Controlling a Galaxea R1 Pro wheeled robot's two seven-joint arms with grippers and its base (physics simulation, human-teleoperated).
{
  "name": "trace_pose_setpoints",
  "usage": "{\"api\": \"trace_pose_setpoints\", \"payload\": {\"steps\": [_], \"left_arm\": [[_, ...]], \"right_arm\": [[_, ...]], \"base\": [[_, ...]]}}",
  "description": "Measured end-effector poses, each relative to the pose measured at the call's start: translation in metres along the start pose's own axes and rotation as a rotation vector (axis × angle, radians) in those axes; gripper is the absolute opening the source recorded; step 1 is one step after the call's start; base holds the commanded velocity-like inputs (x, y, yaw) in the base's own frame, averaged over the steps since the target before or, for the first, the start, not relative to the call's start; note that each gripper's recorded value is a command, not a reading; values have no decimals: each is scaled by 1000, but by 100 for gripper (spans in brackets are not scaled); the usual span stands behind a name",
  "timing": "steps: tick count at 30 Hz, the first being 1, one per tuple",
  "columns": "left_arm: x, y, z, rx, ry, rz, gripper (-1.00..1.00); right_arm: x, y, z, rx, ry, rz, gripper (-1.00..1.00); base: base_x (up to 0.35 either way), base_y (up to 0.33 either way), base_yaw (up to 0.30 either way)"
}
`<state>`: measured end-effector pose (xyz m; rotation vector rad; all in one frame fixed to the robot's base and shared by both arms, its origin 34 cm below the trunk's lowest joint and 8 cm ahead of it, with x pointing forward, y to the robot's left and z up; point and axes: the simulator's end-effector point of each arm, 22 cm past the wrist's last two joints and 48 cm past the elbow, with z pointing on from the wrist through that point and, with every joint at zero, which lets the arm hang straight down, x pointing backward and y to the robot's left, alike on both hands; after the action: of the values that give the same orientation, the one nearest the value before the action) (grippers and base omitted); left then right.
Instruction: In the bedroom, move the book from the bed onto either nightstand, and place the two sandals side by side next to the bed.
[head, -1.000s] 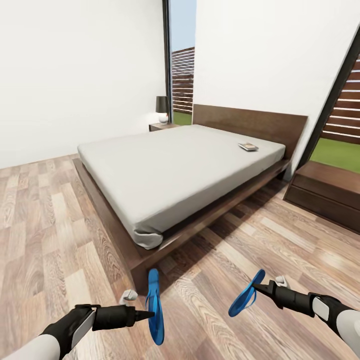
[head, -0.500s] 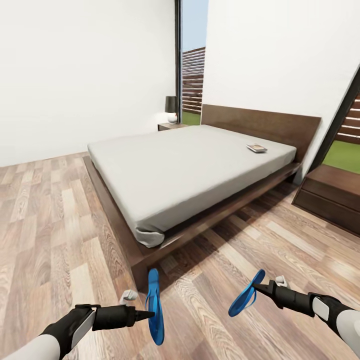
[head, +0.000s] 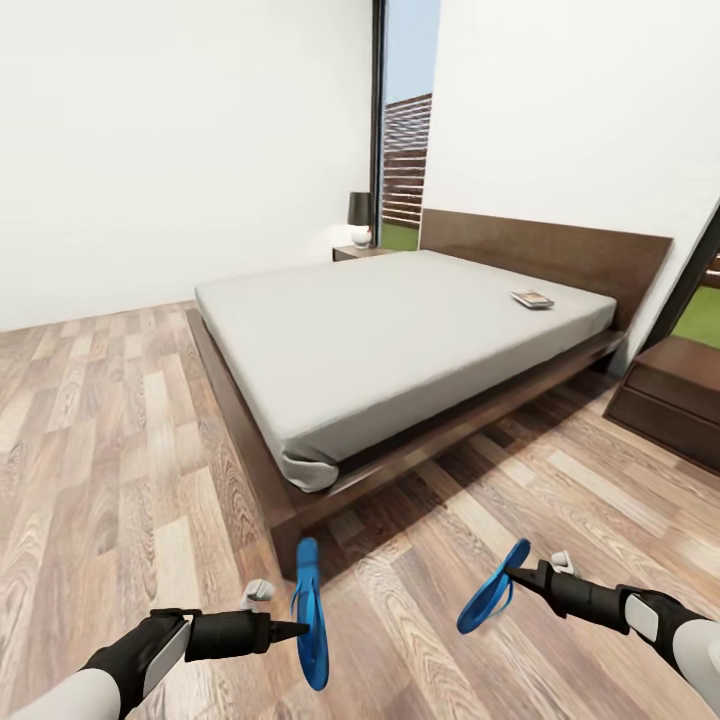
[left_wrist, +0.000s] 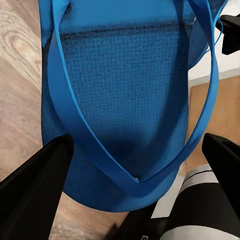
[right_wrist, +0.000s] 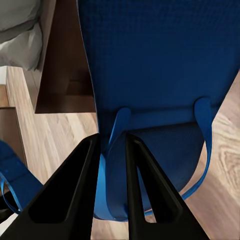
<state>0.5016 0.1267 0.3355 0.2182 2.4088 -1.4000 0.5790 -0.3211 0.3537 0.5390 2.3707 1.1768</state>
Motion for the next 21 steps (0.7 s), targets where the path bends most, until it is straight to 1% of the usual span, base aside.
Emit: {"api": "trace_pose_setpoints", "payload": {"steps": [21], "left_arm": [[0, 0, 0, -2, 0, 1, -100]], "right_arm": [[0, 0, 0, 0, 0, 0, -100]], "base": [[0, -1, 115]]}}
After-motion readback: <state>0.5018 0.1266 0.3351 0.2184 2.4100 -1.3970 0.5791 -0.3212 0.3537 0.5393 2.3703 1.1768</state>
